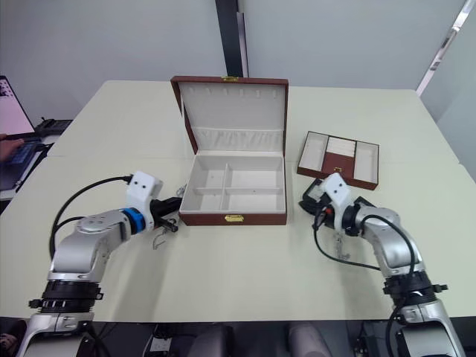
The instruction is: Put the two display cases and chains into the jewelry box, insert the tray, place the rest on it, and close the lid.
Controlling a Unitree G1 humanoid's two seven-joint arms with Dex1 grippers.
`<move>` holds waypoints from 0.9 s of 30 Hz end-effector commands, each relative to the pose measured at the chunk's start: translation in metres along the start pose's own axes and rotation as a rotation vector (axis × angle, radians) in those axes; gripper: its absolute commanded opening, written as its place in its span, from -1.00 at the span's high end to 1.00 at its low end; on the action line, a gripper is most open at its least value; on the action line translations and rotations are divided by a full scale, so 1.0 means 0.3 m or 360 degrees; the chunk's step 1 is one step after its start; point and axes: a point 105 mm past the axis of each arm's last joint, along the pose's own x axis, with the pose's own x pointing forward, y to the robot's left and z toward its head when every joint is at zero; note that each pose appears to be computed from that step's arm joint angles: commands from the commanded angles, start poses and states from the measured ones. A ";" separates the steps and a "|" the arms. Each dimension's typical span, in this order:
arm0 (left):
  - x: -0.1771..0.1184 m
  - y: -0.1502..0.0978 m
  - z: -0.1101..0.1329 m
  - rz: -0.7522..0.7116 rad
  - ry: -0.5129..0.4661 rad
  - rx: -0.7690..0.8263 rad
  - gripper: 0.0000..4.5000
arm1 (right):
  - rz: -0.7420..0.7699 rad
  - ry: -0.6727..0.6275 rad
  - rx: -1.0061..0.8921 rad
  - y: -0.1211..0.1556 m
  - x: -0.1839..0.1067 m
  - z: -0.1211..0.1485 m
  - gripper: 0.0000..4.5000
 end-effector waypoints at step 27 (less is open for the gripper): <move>-0.440 0.331 -0.029 0.0124 0.0284 0.0276 -0.81 | -0.0178 0.0323 0.0075 -0.215 -0.567 -0.105 -0.35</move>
